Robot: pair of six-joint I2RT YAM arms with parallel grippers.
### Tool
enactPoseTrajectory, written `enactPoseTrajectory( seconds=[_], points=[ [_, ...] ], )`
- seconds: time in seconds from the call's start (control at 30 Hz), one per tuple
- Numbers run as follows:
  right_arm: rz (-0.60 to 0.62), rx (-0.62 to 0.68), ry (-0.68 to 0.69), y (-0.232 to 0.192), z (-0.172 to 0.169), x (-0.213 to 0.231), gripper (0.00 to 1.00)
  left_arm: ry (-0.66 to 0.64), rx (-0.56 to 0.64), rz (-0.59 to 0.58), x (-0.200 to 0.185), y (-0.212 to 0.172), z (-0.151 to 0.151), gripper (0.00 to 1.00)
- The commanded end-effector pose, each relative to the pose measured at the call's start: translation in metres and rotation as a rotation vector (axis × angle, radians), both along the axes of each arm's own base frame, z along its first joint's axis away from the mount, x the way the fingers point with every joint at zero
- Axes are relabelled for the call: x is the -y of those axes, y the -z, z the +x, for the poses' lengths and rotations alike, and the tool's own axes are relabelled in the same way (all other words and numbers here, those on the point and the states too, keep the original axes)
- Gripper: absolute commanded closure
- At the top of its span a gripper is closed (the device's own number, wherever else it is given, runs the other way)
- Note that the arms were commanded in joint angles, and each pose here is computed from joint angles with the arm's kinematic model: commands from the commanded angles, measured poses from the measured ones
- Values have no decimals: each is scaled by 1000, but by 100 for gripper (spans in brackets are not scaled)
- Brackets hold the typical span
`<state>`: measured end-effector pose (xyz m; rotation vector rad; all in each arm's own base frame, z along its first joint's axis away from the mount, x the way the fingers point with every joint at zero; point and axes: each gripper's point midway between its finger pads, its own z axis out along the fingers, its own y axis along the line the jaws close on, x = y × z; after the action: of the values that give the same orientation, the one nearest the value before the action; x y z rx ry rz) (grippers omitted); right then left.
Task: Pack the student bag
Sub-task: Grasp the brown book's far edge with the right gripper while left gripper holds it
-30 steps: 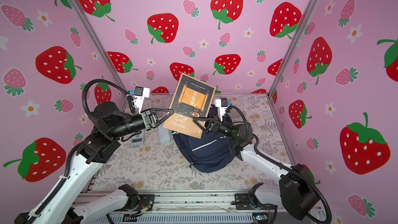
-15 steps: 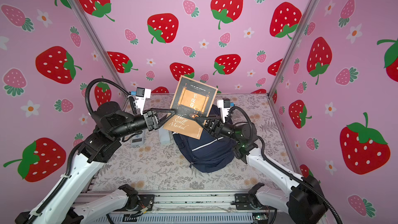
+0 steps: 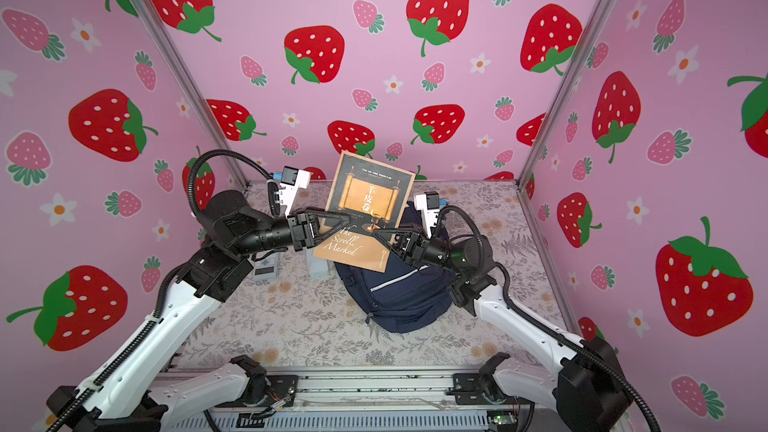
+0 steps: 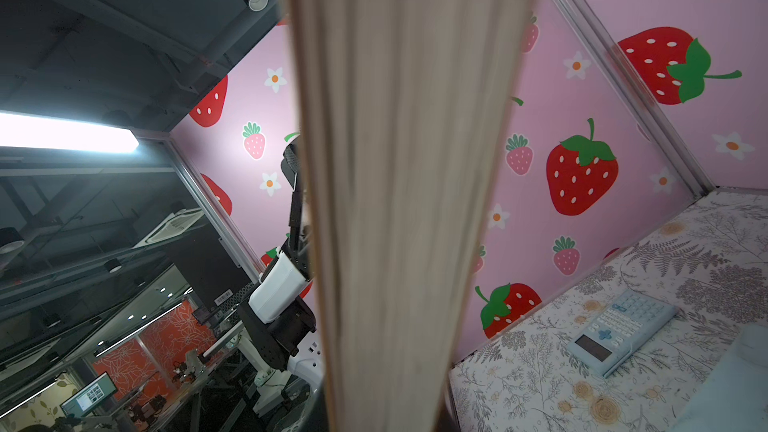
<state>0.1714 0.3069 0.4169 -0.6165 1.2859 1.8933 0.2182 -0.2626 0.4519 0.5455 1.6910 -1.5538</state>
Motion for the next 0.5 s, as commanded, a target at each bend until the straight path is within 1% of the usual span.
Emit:
enactPoseTrajectory(
  seconds=[0.0, 0.03, 0.07, 0.13, 0.27, 0.33, 0.37, 0.47],
  points=[
    [44, 37, -9, -12, -7, 3, 90, 52, 57, -35, 1, -15, -11, 90],
    [42, 36, -6, -12, -6, 3, 90, 42, 50, -28, 1, -13, -9, 93],
    [37, 35, -2, -11, -6, 2, 89, 32, 41, -19, 1, -9, -6, 100],
    [30, 35, 9, -11, -5, 2, 85, 7, 29, -6, 0, -5, -2, 100],
    [19, 63, 64, -18, -1, 6, 65, -9, 3, 1, -1, 5, 2, 100],
    [13, 95, 79, -28, -3, 9, 51, -9, -13, 8, -2, 12, 3, 100],
    [18, 113, 72, -33, -5, 10, 49, -7, -21, 8, -2, 15, 3, 100],
    [20, 127, 76, -41, -4, 13, 49, -10, -35, -8, -6, 20, 4, 100]
  ],
)
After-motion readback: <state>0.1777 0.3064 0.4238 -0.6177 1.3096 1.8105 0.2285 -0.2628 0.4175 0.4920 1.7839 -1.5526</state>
